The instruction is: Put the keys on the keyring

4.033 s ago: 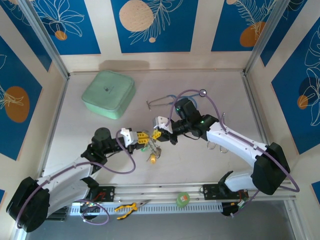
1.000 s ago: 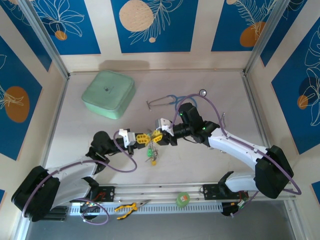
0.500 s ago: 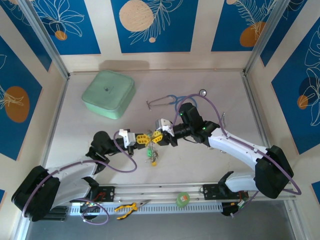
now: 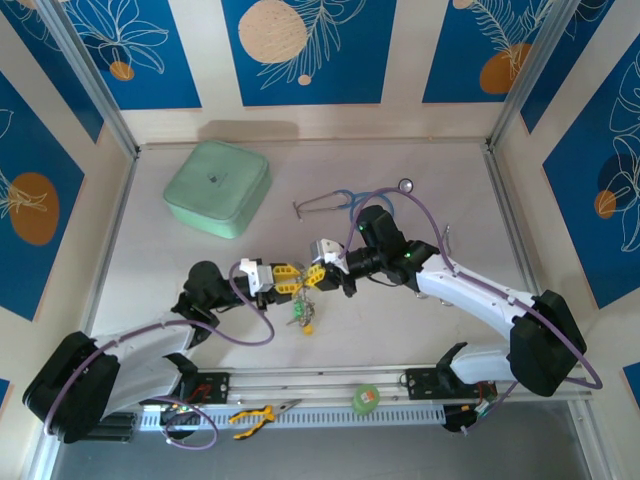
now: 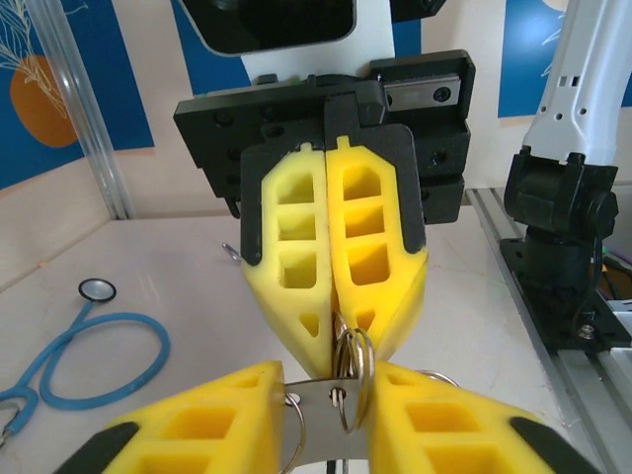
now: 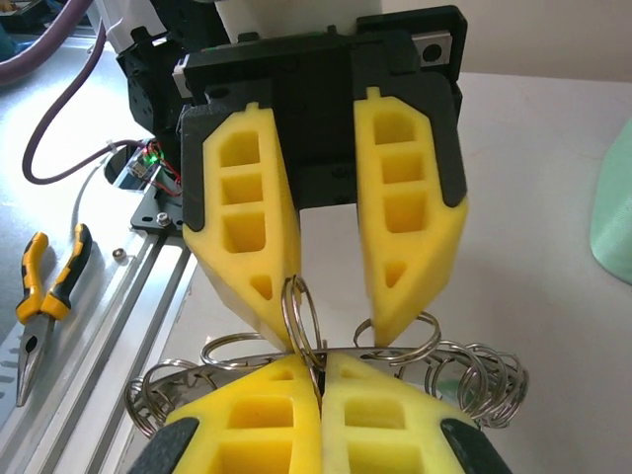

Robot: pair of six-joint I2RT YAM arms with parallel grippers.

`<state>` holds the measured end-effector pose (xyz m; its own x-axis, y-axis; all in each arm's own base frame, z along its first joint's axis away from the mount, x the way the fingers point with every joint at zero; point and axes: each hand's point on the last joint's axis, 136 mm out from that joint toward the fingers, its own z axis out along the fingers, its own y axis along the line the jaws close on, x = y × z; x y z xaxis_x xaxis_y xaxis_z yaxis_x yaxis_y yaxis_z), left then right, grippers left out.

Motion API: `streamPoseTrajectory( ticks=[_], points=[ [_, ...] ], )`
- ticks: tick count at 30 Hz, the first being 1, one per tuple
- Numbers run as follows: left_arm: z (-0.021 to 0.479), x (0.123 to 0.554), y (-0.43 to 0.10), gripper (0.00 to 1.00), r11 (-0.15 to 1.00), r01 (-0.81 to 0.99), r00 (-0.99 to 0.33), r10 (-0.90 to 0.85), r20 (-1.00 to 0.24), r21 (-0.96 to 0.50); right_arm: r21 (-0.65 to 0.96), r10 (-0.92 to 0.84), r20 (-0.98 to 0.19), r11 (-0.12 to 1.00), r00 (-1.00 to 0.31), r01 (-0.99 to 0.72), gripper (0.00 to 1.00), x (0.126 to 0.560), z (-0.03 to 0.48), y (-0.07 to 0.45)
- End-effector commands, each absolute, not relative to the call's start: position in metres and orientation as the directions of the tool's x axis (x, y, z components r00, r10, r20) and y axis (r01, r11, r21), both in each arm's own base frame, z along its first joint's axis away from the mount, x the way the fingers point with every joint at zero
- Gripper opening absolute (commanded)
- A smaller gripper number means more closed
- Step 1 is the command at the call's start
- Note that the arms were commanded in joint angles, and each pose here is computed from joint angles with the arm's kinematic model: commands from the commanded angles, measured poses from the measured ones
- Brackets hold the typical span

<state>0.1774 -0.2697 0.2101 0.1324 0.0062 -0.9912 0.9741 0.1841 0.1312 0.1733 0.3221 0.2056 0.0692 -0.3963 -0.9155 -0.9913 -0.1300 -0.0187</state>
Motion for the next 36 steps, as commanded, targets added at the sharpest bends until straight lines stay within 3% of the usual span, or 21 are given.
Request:
streamPoseTrajectory(
  ticks=[1, 5, 9, 15, 18, 23, 27, 33, 35, 36],
  points=[
    [0.223, 0.180, -0.272, 0.26, 0.195, 0.965, 0.177, 0.016, -0.984, 0.177, -0.029, -0.370, -0.924, -0.188, 0.099, -0.982, 0.00, 0.166, 0.221, 0.328],
    [0.212, 0.180, -0.271, 0.10, 0.179, 0.968, 0.161, 0.104, -0.981, 0.178, -0.010, -0.417, -0.905, -0.185, 0.088, -0.983, 0.00, 0.168, 0.215, 0.327],
    [0.213, 0.182, -0.270, 0.01, 0.189, 0.964, 0.162, 0.131, -0.978, 0.185, -0.003, -0.471, -0.877, -0.183, 0.090, -0.983, 0.00, 0.168, 0.212, 0.328],
    [0.217, 0.183, -0.268, 0.00, 0.209, 0.957, 0.180, 0.123, -0.976, 0.203, -0.023, -0.484, -0.869, -0.165, 0.101, -0.986, 0.00, 0.171, 0.218, 0.328],
    [0.226, 0.181, -0.269, 0.00, 0.206, 0.959, 0.183, 0.062, -0.981, 0.193, -0.069, -0.432, -0.893, -0.147, 0.127, -0.987, 0.26, 0.173, 0.221, 0.327],
    [0.231, 0.179, -0.271, 0.00, 0.187, 0.964, 0.186, 0.028, -0.982, 0.188, -0.071, -0.383, -0.915, -0.162, 0.129, -0.984, 0.30, 0.171, 0.222, 0.327],
    [0.230, 0.178, -0.272, 0.00, 0.177, 0.967, 0.183, 0.025, -0.983, 0.185, -0.061, -0.383, -0.916, -0.167, 0.121, -0.984, 0.24, 0.172, 0.220, 0.328],
    [0.232, 0.177, -0.273, 0.00, 0.171, 0.968, 0.183, 0.009, -0.983, 0.182, -0.054, -0.392, -0.913, -0.154, 0.111, -0.987, 0.00, 0.176, 0.217, 0.330],
    [0.232, 0.178, -0.273, 0.00, 0.182, 0.967, 0.182, 0.007, -0.983, 0.181, -0.055, -0.391, -0.914, -0.151, 0.111, -0.987, 0.00, 0.178, 0.218, 0.330],
    [0.232, 0.181, -0.272, 0.08, 0.196, 0.965, 0.179, 0.011, -0.984, 0.177, -0.054, -0.395, -0.912, -0.146, 0.108, -0.988, 0.00, 0.179, 0.219, 0.330]
  ],
)
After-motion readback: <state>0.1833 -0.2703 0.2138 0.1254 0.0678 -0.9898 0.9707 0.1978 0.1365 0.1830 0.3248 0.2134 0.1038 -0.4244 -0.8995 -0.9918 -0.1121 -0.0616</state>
